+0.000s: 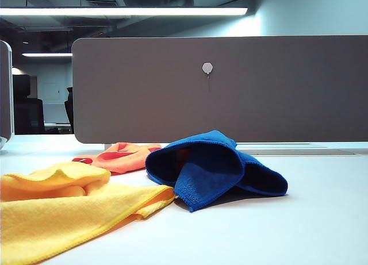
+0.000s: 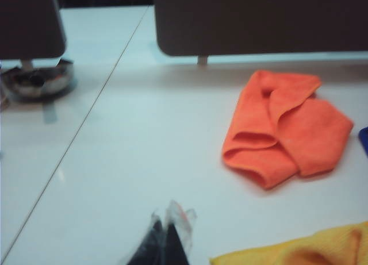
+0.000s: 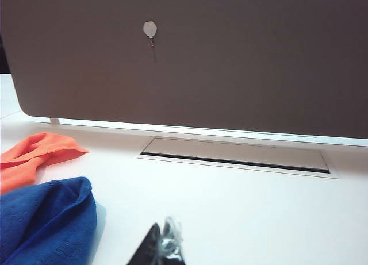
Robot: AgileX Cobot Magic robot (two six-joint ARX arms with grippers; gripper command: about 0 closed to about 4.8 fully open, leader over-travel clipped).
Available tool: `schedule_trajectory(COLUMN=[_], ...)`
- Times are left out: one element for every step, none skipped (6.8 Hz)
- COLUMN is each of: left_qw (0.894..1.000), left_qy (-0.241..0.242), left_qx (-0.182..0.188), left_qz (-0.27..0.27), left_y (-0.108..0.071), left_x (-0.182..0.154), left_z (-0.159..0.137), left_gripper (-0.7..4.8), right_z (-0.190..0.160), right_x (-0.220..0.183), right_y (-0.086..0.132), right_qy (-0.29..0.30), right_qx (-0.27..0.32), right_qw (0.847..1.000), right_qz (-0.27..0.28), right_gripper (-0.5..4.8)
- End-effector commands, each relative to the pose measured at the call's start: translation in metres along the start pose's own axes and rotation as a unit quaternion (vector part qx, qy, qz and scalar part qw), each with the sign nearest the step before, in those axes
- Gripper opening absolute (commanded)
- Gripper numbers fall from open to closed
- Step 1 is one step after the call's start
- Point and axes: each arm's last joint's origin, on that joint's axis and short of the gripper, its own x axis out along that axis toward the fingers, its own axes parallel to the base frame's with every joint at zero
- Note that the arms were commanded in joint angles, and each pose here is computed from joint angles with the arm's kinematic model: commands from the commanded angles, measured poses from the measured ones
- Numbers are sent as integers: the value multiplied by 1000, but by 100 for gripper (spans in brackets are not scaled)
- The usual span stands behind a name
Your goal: Pick up a rag that is the same color as the top surface of the Rubik's Cube and cover the cube with it.
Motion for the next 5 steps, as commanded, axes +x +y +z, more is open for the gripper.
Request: schedule_trajectory(left_qw=[998, 998, 998, 998, 998], left_qy=[-39, -37, -38, -38, -37], left_qx=[-12, -12, -12, -13, -7], left_qz=[-46, -43, -38, -44, -46], left_y=[-2, -2, -2, -3, -8], left_x=[-1, 0, 0, 0, 0], left_z=[8, 8, 8, 8, 8], left_gripper=[-6, -6, -6, -5, -6], right_z=[1, 2, 2, 2, 1], right_x=[0, 0, 0, 0, 0], right_y=[0, 0, 0, 0, 0], right_qy=[-8, -8, -8, -8, -8], right_qx=[0, 0, 0, 0, 1], right_qw=[1000, 1000, 1000, 1000, 1000], right_qz=[6, 6, 6, 6, 6], right_gripper=[-5, -5, -5, -5, -5])
